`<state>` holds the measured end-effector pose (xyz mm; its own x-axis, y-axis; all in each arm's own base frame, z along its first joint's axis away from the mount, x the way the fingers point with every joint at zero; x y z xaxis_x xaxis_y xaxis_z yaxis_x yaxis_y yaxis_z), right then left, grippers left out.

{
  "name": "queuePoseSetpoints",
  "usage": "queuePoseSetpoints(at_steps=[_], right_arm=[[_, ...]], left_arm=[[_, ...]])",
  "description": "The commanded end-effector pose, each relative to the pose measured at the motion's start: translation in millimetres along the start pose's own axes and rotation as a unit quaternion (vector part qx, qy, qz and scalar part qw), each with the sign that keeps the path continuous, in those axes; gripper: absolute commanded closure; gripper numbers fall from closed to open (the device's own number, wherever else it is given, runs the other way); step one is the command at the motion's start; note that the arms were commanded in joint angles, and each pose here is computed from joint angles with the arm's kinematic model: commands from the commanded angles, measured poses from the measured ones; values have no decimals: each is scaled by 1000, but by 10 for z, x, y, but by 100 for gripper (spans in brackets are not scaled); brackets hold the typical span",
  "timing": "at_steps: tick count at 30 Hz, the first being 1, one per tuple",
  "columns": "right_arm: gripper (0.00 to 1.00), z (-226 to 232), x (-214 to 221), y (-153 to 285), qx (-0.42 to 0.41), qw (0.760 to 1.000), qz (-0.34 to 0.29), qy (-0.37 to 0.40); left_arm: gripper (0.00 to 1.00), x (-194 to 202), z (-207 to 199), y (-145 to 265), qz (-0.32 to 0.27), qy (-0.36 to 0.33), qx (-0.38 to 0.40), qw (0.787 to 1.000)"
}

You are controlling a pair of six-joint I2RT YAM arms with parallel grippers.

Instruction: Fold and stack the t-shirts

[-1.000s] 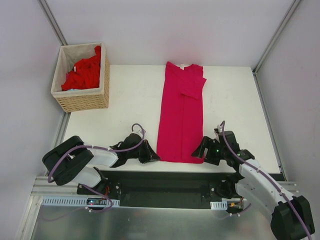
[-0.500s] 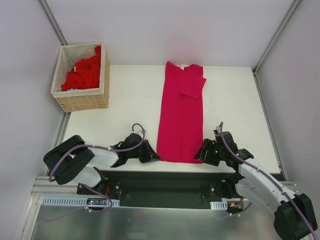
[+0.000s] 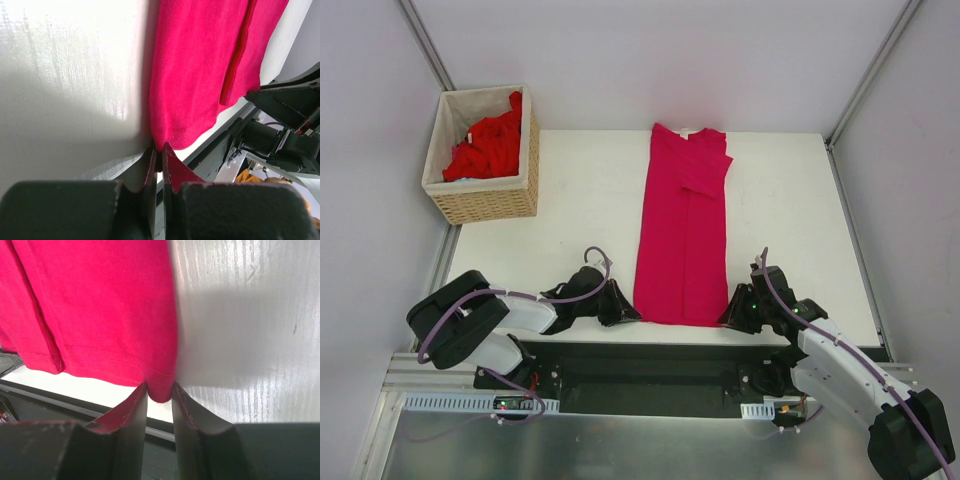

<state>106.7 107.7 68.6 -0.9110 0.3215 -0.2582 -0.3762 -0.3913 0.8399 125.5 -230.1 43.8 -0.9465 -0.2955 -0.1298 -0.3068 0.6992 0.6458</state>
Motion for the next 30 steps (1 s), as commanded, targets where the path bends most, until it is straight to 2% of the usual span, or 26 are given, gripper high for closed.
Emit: queuePoseSetpoints(at_steps=[1, 4, 7, 8, 10, 16, 30], right_arm=[[72, -21, 1, 21, 11, 1000, -4, -5], [76, -18, -8, 26, 13, 1000, -6, -3], [85, -7, -27, 32, 13, 1000, -9, -2], [94, -5, -32, 28, 14, 1000, -9, -2], [99, -1, -43, 29, 16, 1000, -9, 0], [99, 66, -96, 31, 8, 1000, -9, 9], [99, 399, -418, 259, -17, 998, -47, 43]], left_arm=[[100, 147, 411, 30, 22, -6, -93, 995], [100, 146, 405, 36, 22, -6, -92, 996], [100, 140, 402, 45, 20, -8, -92, 996], [100, 140, 395, 45, 20, -10, -91, 996], [100, 134, 389, 49, 19, -10, -91, 996], [100, 108, 348, 69, 15, -17, -93, 995], [100, -120, -154, 154, -4, -68, -65, 996]])
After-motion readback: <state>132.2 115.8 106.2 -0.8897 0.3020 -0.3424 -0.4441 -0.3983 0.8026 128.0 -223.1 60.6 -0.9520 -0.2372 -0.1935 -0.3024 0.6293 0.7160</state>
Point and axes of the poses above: each gripper's point midway between its finger pads, its own y axis back along the fingers, its own z axis along the line the jaws close on, x = y × z, the point moved 6 cm from there along y, back along the fingers, and after that the axes turned 1 degree about -y, right-handed, at the moved point
